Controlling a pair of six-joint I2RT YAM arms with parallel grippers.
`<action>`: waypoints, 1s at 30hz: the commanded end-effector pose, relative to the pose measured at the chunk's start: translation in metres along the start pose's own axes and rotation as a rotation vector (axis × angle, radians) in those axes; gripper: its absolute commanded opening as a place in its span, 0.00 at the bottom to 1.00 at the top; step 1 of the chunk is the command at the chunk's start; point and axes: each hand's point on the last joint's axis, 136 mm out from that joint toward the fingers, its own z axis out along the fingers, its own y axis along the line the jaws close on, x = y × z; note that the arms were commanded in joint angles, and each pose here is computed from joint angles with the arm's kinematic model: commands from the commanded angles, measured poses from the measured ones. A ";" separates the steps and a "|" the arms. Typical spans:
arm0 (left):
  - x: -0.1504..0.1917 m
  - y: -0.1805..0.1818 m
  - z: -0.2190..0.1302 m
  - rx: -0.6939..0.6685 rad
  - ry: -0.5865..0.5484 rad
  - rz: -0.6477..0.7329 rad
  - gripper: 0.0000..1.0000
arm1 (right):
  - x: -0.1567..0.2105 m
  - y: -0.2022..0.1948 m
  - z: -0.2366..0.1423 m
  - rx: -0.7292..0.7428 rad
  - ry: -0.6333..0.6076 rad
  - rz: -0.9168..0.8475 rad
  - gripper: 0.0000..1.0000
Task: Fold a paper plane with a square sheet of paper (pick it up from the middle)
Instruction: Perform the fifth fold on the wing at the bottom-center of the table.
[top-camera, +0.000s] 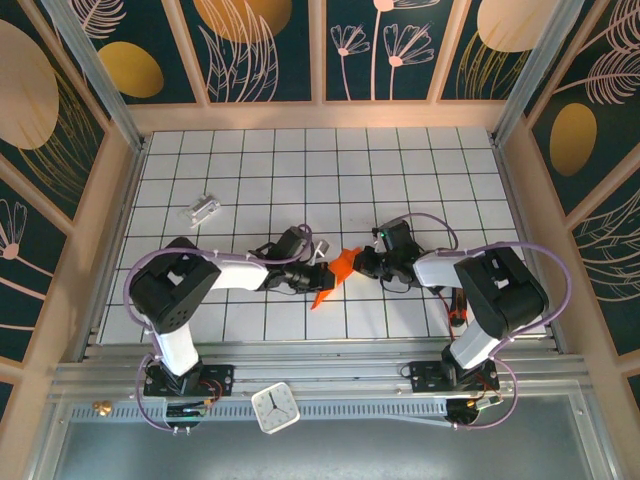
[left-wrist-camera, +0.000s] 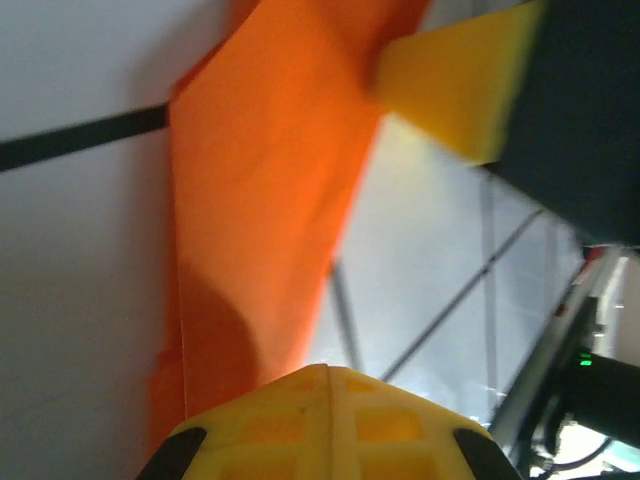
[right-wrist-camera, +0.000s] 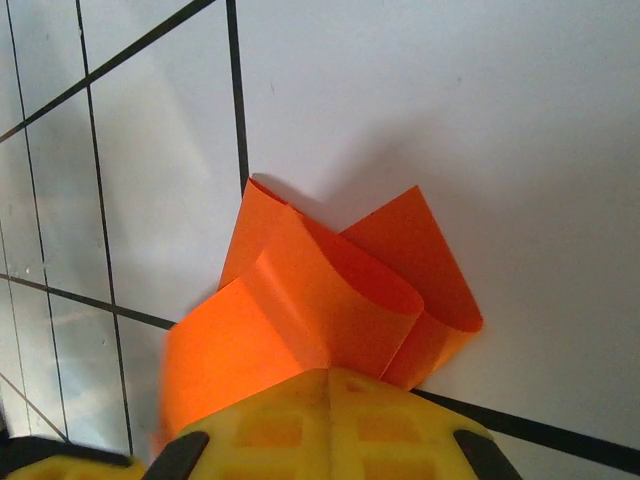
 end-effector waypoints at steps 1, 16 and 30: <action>0.007 0.028 0.002 -0.100 0.036 0.001 0.00 | 0.034 -0.033 0.007 0.122 0.118 0.041 0.06; 0.059 0.076 -0.002 -0.183 0.142 -0.049 0.00 | -0.003 -0.053 -0.001 0.090 0.081 0.100 0.07; 0.062 0.077 -0.002 -0.182 0.149 -0.048 0.00 | -0.048 -0.067 -0.009 0.078 0.005 0.147 0.07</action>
